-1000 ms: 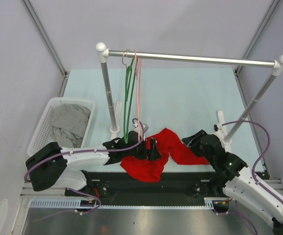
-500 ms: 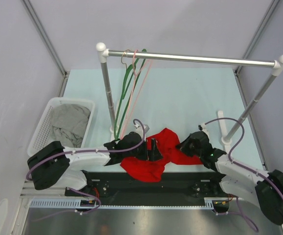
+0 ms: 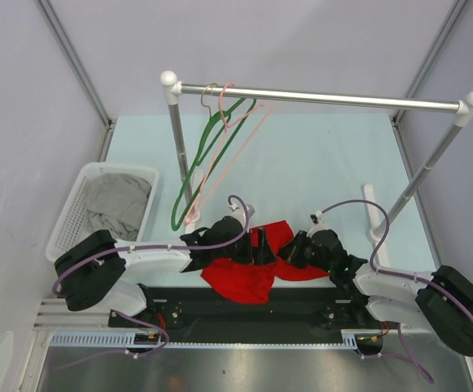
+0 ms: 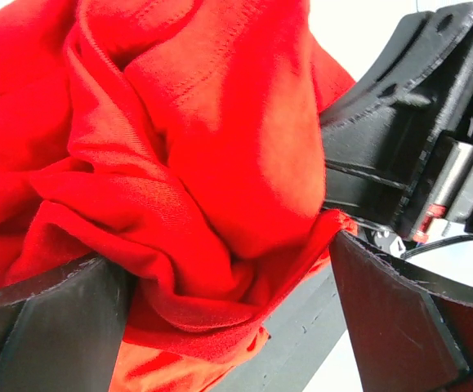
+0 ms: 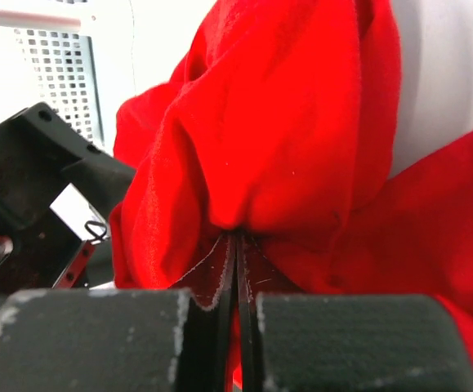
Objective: Remove the t-shirt from the hanger
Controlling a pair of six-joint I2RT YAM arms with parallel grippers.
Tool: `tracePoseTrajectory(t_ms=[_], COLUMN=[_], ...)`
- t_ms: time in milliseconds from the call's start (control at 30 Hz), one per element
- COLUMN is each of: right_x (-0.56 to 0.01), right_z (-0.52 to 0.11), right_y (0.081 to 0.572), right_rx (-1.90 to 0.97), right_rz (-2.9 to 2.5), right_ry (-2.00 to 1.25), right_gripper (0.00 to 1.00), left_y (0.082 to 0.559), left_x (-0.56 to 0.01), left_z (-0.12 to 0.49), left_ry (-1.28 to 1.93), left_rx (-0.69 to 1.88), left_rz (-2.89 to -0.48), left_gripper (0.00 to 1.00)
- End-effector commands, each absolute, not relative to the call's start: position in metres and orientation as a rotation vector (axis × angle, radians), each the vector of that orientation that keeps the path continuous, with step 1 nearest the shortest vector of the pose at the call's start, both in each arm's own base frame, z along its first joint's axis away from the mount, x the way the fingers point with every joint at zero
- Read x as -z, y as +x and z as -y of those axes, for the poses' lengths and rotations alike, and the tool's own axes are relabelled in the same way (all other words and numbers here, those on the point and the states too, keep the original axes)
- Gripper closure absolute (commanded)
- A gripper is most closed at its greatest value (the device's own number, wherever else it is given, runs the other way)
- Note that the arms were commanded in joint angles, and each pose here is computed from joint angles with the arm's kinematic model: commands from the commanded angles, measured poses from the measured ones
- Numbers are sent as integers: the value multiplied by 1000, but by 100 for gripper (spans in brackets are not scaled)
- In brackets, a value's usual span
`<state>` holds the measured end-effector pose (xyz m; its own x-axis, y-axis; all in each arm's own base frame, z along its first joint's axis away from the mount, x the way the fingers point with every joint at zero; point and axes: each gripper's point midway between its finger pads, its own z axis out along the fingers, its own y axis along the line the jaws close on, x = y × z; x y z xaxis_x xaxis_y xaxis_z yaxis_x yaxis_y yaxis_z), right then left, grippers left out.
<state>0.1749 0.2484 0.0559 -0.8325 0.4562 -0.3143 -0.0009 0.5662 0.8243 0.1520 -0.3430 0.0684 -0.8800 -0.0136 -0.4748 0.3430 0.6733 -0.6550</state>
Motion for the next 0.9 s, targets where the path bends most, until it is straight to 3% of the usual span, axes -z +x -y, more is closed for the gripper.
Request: tracePoseTrajectory(t_ms=[0, 200, 300, 467, 500, 567, 600, 667, 767, 867], right_x=[-78, -73, -70, -70, -72, -67, -72, -65, -61, -62], right_z=[-259, -250, -249, -250, -251, -248, -250, -244, -234, -221], right_y=[165, 159, 156, 153, 153, 153, 155, 156, 160, 164], right_rx=[-1356, -1340, -1338, -1336, -1334, -1299, -1296, -1225, -1112, -1001], right_rz=[-2247, -2256, -2265, -2282, -2282, -2303, -2295, -2326, -2352, -2364], right_ry=[355, 379, 383, 363, 361, 369, 366, 384, 409, 430], right_gripper=[100, 100, 100, 100, 100, 100, 100, 100, 99, 90], left_y=[165, 168, 171, 174, 175, 177, 177, 176, 175, 171], left_x=[-91, -100, -100, -95, -96, -99, -98, -102, -104, -103], left_z=[363, 376, 383, 385, 384, 382, 379, 376, 366, 348], left_ry=[225, 236, 240, 223, 220, 220, 215, 214, 202, 178], left_rx=[1157, 1214, 1226, 1234, 1235, 1230, 1221, 1215, 1179, 1144], left_rz=[-2355, -2320, -2316, -2316, -2312, -2295, -2299, -2292, -2292, -2292], left_gripper=[0, 0, 9, 42, 55, 70, 84, 100, 100, 100])
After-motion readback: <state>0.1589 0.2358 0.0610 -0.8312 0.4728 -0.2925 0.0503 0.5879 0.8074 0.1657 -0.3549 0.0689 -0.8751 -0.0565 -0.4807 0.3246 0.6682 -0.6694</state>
